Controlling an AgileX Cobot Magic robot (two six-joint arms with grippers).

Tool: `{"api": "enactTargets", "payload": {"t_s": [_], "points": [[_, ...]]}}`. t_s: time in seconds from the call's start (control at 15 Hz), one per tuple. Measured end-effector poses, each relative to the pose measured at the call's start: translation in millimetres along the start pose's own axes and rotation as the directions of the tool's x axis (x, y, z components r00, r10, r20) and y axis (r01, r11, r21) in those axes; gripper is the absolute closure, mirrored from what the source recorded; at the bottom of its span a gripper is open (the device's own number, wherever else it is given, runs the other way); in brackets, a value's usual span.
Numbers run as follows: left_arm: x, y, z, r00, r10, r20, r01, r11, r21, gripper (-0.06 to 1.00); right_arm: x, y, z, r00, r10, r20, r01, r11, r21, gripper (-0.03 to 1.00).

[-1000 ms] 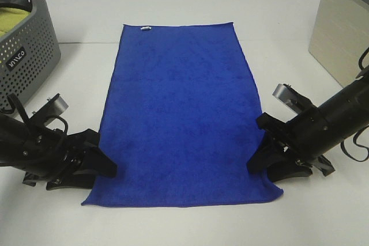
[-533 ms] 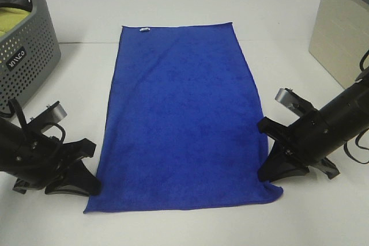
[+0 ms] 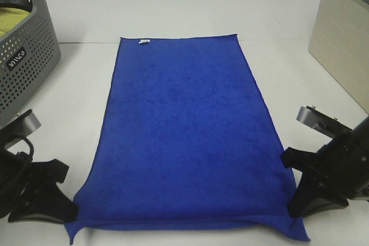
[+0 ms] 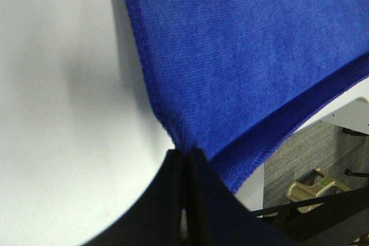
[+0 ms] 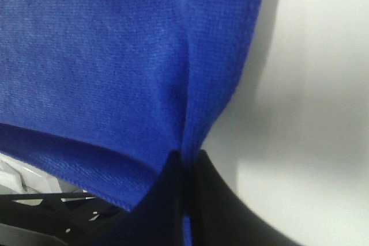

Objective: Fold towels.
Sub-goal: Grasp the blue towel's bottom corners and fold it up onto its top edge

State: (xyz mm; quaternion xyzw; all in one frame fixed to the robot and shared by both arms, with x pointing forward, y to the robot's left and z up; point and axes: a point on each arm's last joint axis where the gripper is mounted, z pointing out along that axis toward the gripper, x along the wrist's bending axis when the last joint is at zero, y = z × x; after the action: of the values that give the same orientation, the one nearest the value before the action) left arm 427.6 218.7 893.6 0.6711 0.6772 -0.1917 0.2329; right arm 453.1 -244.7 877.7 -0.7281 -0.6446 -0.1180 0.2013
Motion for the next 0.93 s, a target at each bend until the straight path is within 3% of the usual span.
{"api": "enactTargets", "payload": {"t_s": [0.27,0.47,0.73,0.93], "points": [[-4,-22,-9,0.999,-0.019,0.029,0.019,1.0,0.006,0.94,-3,-27,-2,1.0,0.007,-0.005,-0.007,1.0,0.029,0.95],[-10,-17,-16,0.999,-0.024,0.043,0.026,0.999,-0.031,0.94,6,-22,-17,0.997,-0.069,-0.019,0.068,0.997,-0.044,0.95],[-31,25,-35,0.998,0.006,0.064,0.005,0.985,-0.17,0.94,35,29,-53,0.981,-0.193,-0.034,0.182,0.963,-0.2,0.95],[-50,70,-56,0.997,0.054,0.047,-0.035,0.944,-0.329,0.94,59,88,-77,0.96,-0.279,-0.041,0.259,0.93,-0.259,0.95]]}}
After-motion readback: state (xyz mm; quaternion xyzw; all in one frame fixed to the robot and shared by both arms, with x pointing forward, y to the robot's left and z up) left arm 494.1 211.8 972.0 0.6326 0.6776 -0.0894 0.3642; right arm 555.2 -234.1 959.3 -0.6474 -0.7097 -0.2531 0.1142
